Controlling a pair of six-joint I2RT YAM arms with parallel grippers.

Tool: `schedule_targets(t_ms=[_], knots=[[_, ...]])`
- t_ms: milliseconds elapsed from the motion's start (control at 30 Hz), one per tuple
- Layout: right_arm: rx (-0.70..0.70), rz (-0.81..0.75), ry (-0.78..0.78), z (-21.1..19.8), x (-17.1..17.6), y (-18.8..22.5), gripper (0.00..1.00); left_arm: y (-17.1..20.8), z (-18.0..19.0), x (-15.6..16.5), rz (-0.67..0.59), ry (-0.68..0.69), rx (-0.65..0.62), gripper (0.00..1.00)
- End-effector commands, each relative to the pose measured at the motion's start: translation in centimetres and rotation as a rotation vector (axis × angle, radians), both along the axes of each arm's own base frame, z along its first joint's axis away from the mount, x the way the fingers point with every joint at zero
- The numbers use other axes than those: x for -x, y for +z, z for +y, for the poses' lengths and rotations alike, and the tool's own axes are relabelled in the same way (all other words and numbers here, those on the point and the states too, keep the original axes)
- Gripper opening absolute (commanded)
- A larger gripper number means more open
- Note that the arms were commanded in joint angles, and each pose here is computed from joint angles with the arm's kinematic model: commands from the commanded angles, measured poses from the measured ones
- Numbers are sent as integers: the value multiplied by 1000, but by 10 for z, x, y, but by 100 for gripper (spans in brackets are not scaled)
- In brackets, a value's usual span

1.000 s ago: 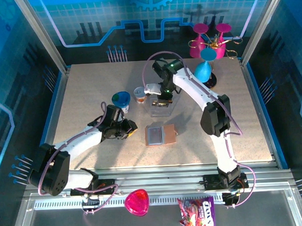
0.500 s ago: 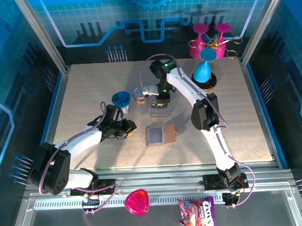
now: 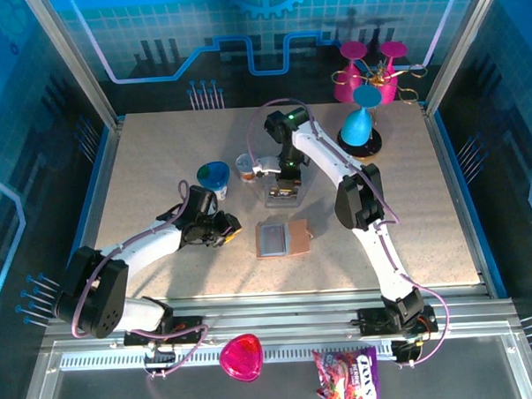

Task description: Take the credit cards out of the card holder

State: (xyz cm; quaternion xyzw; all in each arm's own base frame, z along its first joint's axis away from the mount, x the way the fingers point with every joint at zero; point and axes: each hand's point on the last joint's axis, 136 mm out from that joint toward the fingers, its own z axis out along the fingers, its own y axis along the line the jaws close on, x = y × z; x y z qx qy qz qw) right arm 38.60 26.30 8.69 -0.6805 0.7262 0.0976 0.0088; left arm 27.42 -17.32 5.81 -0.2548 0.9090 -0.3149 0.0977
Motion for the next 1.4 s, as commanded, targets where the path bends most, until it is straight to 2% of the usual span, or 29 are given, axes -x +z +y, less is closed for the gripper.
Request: schedule_targets(t_ms=[0, 200, 400, 600, 800, 1000, 1167, 1367], knots=[[15, 95, -5, -2, 14, -15, 0, 1, 1, -4, -7, 1, 2, 27], [19, 125, -10, -1, 17, -26, 0, -1, 2, -4, -2, 7, 3, 28], [20, 119, -15, -1, 14, -27, 8, -1, 3, -2, -1, 8, 3, 27], [-3, 26, -35, 1, -1, -5, 17, 1, 2, -4, -6, 11, 6, 27], [-16, -103, -60, -2, -18, 26, 19, 2, 2, -6, -11, 9, 9, 28], [-28, -159, -92, -4, -20, 47, 21, 4, -1, -8, -19, 6, 22, 28], [-92, -180, -170, 2, -18, 60, 21, 2, -7, -10, -15, -10, 46, 28], [-183, -168, -340, 14, -7, 64, 21, 0, -21, -13, -12, -49, 86, 28]])
